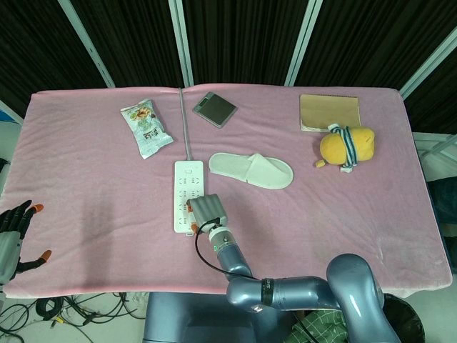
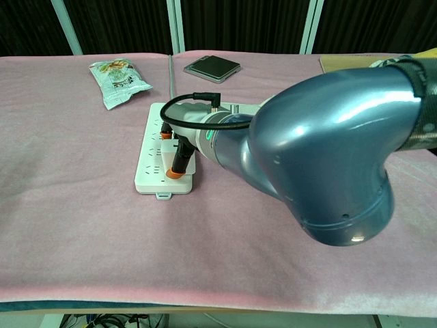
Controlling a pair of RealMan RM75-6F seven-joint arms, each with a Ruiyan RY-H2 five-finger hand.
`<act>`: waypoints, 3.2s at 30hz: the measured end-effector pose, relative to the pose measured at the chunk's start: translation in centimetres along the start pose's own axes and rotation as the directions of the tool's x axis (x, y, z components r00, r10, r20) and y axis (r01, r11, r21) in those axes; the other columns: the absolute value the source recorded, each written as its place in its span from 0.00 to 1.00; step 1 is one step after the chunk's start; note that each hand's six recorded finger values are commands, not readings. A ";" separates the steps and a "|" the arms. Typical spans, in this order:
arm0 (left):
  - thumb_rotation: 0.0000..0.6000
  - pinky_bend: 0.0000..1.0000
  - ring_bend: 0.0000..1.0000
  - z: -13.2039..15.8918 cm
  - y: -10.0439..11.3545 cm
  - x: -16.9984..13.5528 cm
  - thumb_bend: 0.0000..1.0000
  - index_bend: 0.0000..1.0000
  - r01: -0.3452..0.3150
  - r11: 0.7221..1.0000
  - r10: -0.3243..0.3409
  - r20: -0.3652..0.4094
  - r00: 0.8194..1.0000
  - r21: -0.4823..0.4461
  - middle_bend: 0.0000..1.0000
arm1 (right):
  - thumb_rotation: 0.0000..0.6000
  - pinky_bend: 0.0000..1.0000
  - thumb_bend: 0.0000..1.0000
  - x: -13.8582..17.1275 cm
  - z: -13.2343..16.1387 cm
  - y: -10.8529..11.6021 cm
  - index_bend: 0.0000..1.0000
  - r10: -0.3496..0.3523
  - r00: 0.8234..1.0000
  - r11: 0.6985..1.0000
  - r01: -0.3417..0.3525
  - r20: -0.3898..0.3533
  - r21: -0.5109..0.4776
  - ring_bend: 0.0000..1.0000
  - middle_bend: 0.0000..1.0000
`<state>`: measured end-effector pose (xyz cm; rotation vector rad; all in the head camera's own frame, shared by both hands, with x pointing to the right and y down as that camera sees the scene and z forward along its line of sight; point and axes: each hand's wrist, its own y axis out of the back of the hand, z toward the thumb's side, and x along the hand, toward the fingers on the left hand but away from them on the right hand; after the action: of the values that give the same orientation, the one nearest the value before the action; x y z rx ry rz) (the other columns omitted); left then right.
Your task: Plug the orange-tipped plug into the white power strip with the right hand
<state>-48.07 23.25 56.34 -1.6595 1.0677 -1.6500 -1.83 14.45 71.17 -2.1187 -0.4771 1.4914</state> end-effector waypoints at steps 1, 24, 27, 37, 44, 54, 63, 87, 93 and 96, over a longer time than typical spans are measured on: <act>1.00 0.00 0.00 0.0 0.0 0.0 0.22 0.10 0.000 1.000 0.000 0.000 1.000 0.000 0.00 | 1.00 0.57 0.52 0.0 0.0 0.0 0.91 -0.002 1.000 1.000 0.002 -0.002 0.002 0.74 0.69; 1.00 0.00 0.00 0.0 0.0 0.0 0.22 0.10 0.002 1.000 -0.002 -0.002 1.000 0.008 0.01 | 1.00 0.37 0.29 0.8 -0.1 0.7 0.38 0.016 1.000 0.998 -0.017 -0.006 -0.054 0.45 0.30; 1.00 0.00 0.00 0.0 0.0 0.0 0.22 0.10 0.002 1.000 -0.002 -0.003 1.000 0.009 0.00 | 1.00 0.35 0.27 1.0 -0.2 1.0 0.38 0.012 1.000 0.998 -0.012 -0.004 -0.058 0.42 0.28; 1.00 0.00 0.00 0.0 -0.1 0.0 0.22 0.10 0.003 1.000 -0.003 -0.004 1.000 0.014 0.00 | 1.00 0.33 0.27 1.8 -1.2 2.8 0.38 -0.016 1.000 0.998 0.017 0.018 -0.063 0.41 0.28; 1.00 0.00 0.00 0.0 -0.1 0.0 0.22 0.10 0.004 1.000 -0.004 -0.006 1.000 0.019 0.00 | 1.00 0.33 0.27 2.6 -2.0 3.8 0.38 -0.018 0.999 0.998 0.020 0.027 -0.064 0.41 0.28; 1.00 0.00 0.00 0.0 -0.2 0.0 0.22 0.10 0.006 1.000 -0.005 -0.009 1.000 0.019 0.00 | 1.00 0.41 0.33 3.5 -3.0 6.6 0.57 -0.097 0.995 0.994 0.099 0.039 -0.053 0.58 0.50; 1.00 0.00 0.00 0.1 -0.2 0.1 0.22 0.10 0.009 1.000 -0.008 -0.009 1.000 0.020 0.00 | 1.00 0.68 0.59 4.2 -3.7 7.5 0.92 -0.144 0.989 0.988 0.146 0.037 -0.057 0.81 0.79; 1.00 0.00 0.00 0.2 0.0 0.1 0.22 0.10 -0.007 1.000 0.007 -0.001 1.000 0.006 0.01 | 1.00 0.90 0.86 3.4 -3.4 6.1 1.00 0.089 0.995 0.990 -0.084 0.043 -0.114 0.98 1.00; 1.00 0.00 0.00 0.2 -0.1 0.1 0.22 0.10 -0.007 1.000 0.007 -0.002 1.000 0.007 0.00 | 1.00 0.90 0.89 3.0 -3.0 6.6 1.00 0.123 0.992 0.984 -0.117 0.037 -0.137 0.98 1.00; 1.00 0.00 0.00 0.2 -0.1 0.1 0.22 0.10 -0.006 1.000 0.006 -0.003 1.000 0.007 0.00 | 1.00 0.90 0.89 3.0 -2.8 6.9 1.00 0.122 0.992 0.984 -0.117 0.031 -0.136 0.98 1.00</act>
<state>-47.92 23.19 56.43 -1.6483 1.0665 -1.6506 1.78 9.92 65.61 -2.2605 -0.4847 1.6114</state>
